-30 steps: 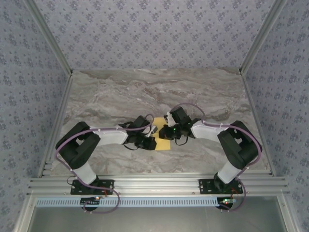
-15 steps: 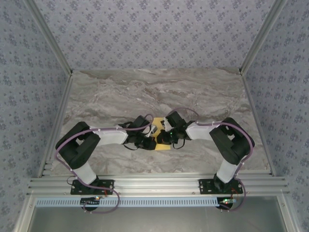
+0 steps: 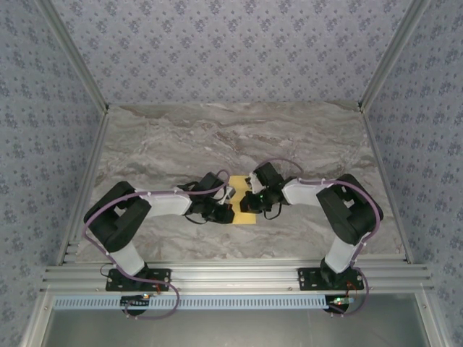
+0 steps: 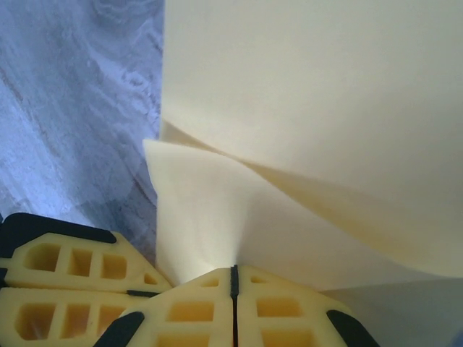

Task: Fold a paper plane with a square sheet of paper (fold left side to right side)
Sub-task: Fold the triangle a second time at the center of the table.

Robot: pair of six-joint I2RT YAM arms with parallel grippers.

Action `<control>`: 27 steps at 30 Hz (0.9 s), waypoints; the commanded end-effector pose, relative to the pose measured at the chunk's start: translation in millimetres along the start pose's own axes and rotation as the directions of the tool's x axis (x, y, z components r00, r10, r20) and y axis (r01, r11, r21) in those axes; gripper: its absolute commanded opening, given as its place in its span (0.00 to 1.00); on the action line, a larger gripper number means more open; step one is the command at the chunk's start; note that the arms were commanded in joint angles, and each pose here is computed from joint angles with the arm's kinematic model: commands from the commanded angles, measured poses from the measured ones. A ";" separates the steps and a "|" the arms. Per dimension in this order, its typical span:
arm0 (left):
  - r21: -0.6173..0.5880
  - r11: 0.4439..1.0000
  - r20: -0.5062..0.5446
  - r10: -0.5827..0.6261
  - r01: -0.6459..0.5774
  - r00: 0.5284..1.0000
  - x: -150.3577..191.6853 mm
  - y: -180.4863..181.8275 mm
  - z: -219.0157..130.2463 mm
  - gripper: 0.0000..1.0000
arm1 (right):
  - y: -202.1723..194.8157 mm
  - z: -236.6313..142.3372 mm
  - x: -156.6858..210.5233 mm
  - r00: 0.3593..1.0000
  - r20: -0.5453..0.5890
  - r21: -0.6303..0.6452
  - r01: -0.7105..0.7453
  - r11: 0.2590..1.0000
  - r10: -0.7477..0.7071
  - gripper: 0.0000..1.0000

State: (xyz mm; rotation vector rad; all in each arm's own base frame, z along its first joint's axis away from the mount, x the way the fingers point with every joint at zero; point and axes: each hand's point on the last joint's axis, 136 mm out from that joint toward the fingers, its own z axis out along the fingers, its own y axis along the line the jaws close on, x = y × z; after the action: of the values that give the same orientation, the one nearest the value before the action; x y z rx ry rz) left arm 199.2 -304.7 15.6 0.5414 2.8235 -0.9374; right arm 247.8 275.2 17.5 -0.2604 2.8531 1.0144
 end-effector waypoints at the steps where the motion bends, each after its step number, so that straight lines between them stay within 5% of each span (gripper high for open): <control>1: -0.156 0.985 -0.103 -0.092 0.075 0.990 37.8 45.8 10.3 0.05 | -35.1 -2.3 -5.7 0.999 -0.002 0.125 -0.035 0.992 0.036 0.08; 27: -0.143 0.987 -0.100 -0.086 0.071 0.991 38.2 44.3 10.3 0.05 | -74.6 -24.0 -38.5 0.996 0.014 0.148 -0.088 0.985 0.087 0.08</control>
State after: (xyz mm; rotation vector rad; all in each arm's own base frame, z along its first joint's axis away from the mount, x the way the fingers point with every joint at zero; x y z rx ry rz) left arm 204.4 -308.8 16.1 0.5394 2.7915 -0.9515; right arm 288.3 233.9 16.6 -0.1701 2.8922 0.9904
